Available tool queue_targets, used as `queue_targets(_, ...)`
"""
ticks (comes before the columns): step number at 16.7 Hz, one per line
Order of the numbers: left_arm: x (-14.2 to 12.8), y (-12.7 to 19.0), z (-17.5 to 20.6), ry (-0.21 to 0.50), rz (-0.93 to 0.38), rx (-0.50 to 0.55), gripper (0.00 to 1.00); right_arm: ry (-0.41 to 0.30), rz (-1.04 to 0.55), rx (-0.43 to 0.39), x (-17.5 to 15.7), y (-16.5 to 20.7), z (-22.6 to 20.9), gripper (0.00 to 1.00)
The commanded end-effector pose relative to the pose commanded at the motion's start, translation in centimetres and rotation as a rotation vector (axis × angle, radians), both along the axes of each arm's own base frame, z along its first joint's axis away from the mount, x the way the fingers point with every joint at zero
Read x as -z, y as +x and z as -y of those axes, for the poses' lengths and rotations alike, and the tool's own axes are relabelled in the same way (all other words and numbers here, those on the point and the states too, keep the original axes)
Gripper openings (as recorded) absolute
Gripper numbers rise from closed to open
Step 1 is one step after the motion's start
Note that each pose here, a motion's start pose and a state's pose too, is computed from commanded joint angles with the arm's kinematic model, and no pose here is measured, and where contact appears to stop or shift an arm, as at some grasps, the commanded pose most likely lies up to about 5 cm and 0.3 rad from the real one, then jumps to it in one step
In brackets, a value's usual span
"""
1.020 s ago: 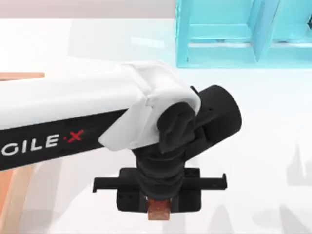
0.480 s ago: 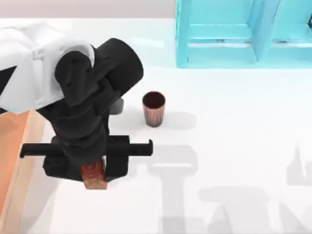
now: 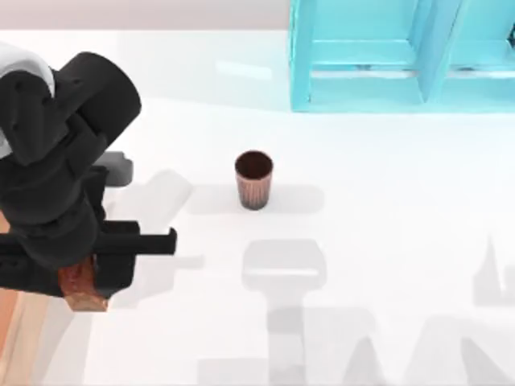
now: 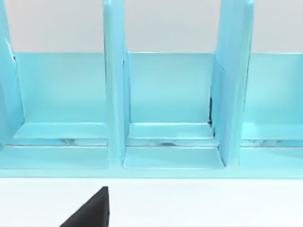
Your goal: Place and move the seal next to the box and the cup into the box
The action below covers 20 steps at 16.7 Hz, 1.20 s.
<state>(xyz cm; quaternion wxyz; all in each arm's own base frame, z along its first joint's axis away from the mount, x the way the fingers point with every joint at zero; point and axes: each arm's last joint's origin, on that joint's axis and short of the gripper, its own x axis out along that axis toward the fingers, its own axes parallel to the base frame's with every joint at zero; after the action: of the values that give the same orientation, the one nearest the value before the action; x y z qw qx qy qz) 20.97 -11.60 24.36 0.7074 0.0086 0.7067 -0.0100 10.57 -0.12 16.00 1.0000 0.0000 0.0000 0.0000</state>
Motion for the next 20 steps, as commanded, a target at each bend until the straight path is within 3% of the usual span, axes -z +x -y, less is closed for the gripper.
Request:
queue_targets(3, 0.5, 0.1, 0.1, 0.003, -0.002, 0.003, 0.00, 0.000, 0.000, 0.000, 0.0, 0.0, 0.0, 1.00)
queue_targets(10, 6.1, 0.0, 0.0, -0.003, 0.006, 0.001, 0.00, 0.000, 0.000, 0.000, 0.0, 0.0, 0.0, 1.00)
queue_targets(14, 6.5, 0.0, 0.0, 0.000, 0.000, 0.000, 0.00, 0.000, 0.000, 0.000, 0.0, 0.0, 0.0, 1.00)
queue_targets(20, 6.5, 0.0, 0.0, 0.000, 0.000, 0.000, 0.45, 0.000, 0.000, 0.000, 0.0, 0.0, 0.0, 1.00)
